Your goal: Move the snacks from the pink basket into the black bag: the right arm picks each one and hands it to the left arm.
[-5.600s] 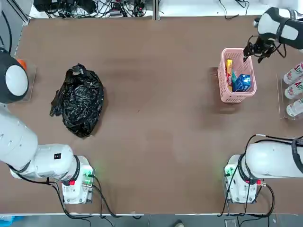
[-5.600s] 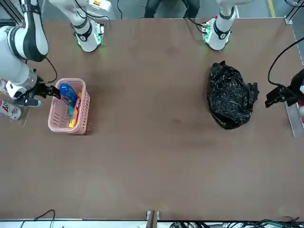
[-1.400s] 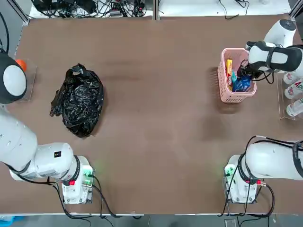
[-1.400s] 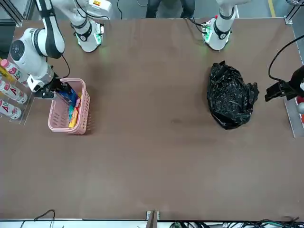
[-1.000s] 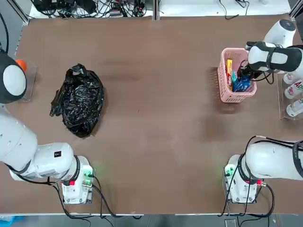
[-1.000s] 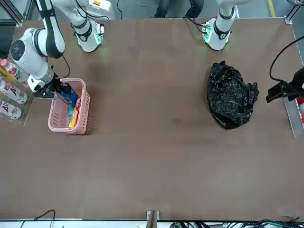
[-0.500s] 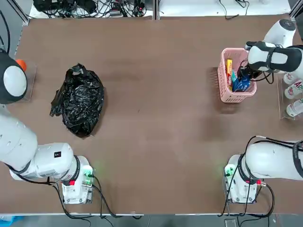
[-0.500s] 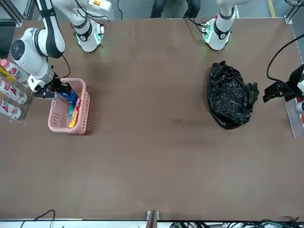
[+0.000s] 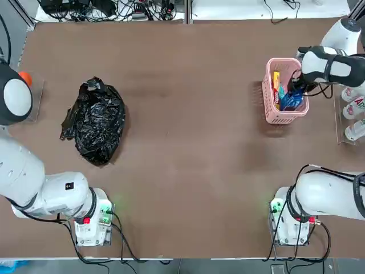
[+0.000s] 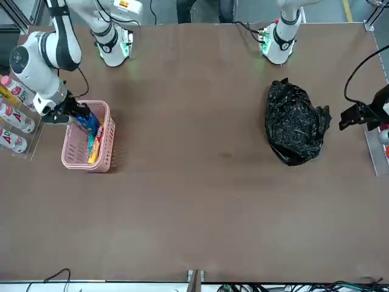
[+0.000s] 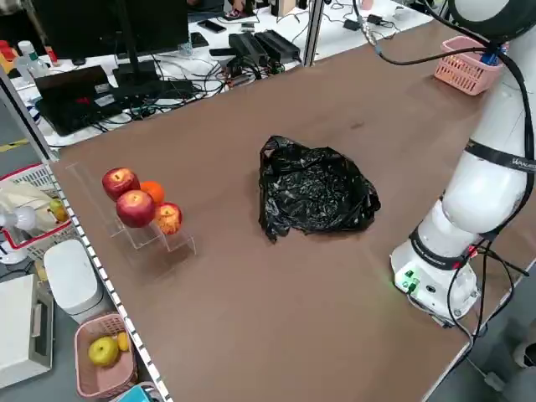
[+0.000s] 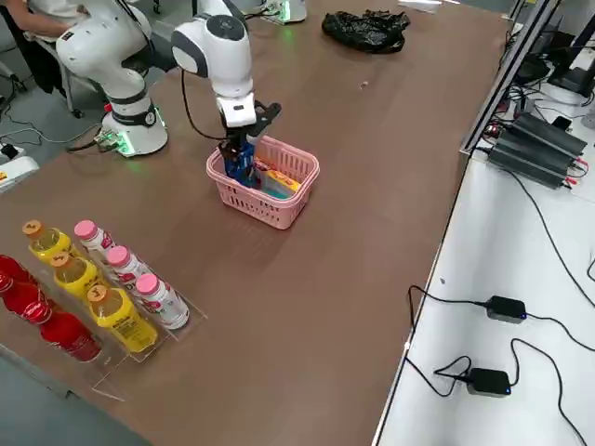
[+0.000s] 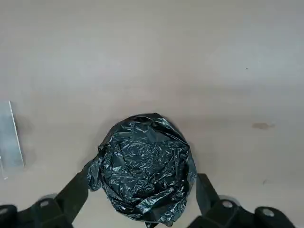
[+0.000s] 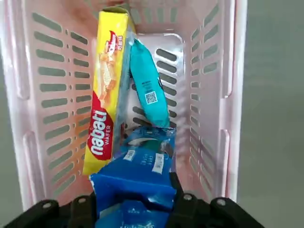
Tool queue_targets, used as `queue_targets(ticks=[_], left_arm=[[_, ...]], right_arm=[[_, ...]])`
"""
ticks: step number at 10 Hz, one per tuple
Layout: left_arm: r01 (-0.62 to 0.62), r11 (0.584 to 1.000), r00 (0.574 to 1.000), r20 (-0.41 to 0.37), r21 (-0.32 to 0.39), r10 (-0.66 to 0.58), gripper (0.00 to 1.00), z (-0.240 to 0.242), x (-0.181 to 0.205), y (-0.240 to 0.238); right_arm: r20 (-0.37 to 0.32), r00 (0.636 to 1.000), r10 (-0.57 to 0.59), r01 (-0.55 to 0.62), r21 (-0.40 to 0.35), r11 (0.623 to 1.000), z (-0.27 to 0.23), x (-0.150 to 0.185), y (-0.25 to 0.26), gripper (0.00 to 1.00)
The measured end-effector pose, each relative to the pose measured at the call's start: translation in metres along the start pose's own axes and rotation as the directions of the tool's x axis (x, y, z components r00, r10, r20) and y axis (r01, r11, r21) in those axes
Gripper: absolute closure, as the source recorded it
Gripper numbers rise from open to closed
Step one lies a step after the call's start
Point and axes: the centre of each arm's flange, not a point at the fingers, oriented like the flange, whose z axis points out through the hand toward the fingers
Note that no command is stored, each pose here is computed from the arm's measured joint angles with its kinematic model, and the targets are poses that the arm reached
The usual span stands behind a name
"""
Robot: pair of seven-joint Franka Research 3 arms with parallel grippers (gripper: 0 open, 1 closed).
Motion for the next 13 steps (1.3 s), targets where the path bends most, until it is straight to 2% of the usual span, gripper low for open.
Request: queue_targets(ticks=[10,11,13], left_arm=[[0.023,1.0,1.0,0.003,0.0,-0.023,0.0,0.001,0.0,-0.013],[0.022,1.0,1.0,0.006,0.0,-0.022,0.0,0.003,0.0,-0.012],[0.015,1.0,1.0,0.015,-0.001,-0.015,0.0,0.008,0.002,-0.008]], right_arm=[[0.05,0.997,-0.051,0.05,0.023,0.999,-0.143,0.028,-0.003,0.5],[0.047,0.998,-0.043,0.041,0.055,0.998,-0.155,0.029,-0.005,0.5],[0.038,0.999,-0.021,0.015,0.165,0.986,-0.17,0.031,-0.015,0.5]])
